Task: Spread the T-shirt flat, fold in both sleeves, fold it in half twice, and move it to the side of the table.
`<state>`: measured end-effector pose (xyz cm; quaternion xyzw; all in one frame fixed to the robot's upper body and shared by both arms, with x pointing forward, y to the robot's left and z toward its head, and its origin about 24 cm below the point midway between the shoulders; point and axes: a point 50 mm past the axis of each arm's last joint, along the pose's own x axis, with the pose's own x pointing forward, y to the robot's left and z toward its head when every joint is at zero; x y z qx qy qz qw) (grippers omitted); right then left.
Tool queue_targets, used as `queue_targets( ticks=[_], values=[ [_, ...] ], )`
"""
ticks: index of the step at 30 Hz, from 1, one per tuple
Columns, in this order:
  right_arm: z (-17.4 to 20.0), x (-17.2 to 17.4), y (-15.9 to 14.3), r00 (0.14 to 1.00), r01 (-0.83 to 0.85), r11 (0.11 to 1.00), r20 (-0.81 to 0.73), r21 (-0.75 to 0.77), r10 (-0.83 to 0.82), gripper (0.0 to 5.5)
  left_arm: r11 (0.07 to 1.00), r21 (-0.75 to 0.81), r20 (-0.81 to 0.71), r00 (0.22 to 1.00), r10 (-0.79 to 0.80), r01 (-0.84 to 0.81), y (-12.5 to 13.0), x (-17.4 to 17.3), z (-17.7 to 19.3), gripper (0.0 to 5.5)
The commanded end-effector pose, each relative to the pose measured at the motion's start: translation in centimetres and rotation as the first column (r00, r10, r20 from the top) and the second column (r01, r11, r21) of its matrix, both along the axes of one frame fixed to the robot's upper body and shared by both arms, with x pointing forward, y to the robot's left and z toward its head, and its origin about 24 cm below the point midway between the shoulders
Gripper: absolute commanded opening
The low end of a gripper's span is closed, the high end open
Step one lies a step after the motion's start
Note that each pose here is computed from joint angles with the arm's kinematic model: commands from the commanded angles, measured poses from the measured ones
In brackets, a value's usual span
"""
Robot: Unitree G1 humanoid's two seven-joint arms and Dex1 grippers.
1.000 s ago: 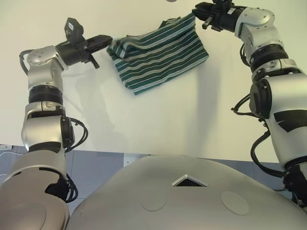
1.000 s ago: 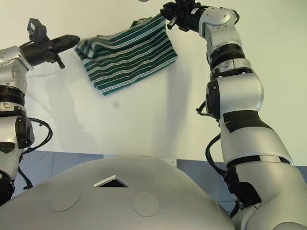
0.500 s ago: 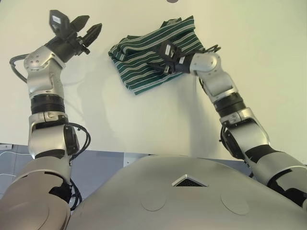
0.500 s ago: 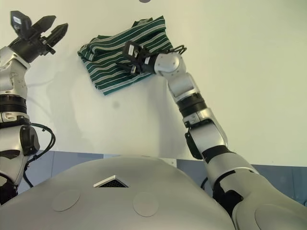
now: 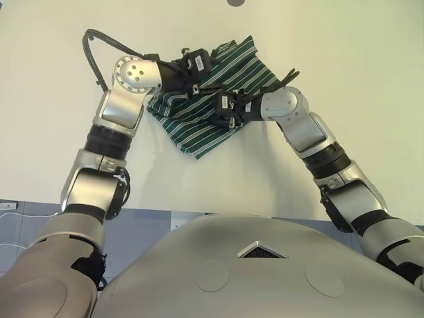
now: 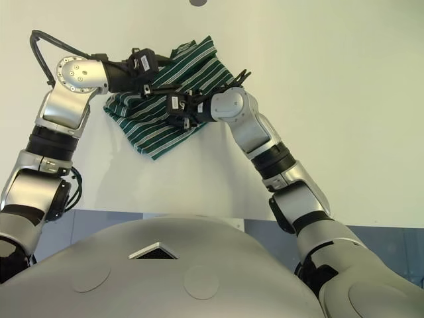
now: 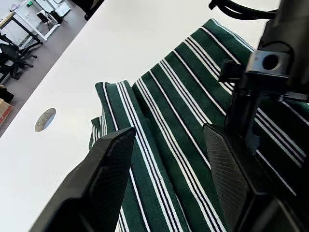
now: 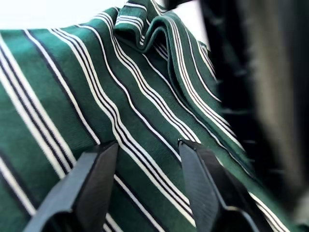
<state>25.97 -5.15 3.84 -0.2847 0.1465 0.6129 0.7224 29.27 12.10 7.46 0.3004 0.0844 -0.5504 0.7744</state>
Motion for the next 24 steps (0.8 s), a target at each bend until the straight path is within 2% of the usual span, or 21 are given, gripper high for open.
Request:
queue_targets(
  ticks=[1, 5, 9, 13, 17, 19, 22, 24],
  values=[
    [-2.6, -1.2, -2.1, 0.995, 0.029, 0.993, -0.093, -0.113, -0.040, 2.31, 0.986, 0.150, 0.115, 0.992, 0.056, -0.073, 1.3, 0.6, -0.8, 2.57],
    [-2.3, -1.1, -2.2, 0.996, 0.026, 0.993, -0.087, -0.113, -0.036, 2.31, 0.951, 0.269, 0.220, 0.971, 0.093, -0.152, 2.8, 1.7, -1.9, 2.57],
    [-2.4, -1.1, -2.3, 0.995, 0.026, 0.993, -0.088, -0.115, -0.037, 2.31, 0.945, 0.246, 0.292, 0.946, 0.140, -0.216, 3.6, 2.9, -1.3, 2.57],
    [-2.6, -1.2, -2.2, 0.996, 0.031, 0.992, -0.082, -0.121, -0.041, 2.31, 0.989, 0.044, 0.224, 0.966, 0.128, -0.141, 0.9, 2.3, 0.7, 2.57],
    [-2.7, -1.3, -2.1, 0.996, 0.026, 0.991, -0.076, -0.128, -0.036, 2.31, 0.998, -0.004, 0.121, 0.991, 0.057, -0.057, -0.2, 0.4, -0.1, 2.57],
    [-2.7, -1.2, -2.0, 0.997, 0.024, 0.991, -0.073, -0.131, -0.033, 2.31, 0.999, 0.025, 0.086, 0.996, 0.039, -0.042, -0.1, 0.0, -0.8, 2.57],
    [-2.7, -1.1, -2.0, 0.997, 0.021, 0.991, -0.070, -0.134, -0.030, 2.31, 0.981, 0.178, 0.132, 0.989, 0.060, -0.083, 1.4, 0.8, -2.5, 2.57],
    [-2.7, -1.2, -2.1, 0.997, 0.016, 0.990, -0.070, -0.139, -0.026, 2.31, 0.970, 0.213, 0.159, 0.984, 0.081, -0.115, 2.0, 1.3, -3.0, 2.57]
  ],
)
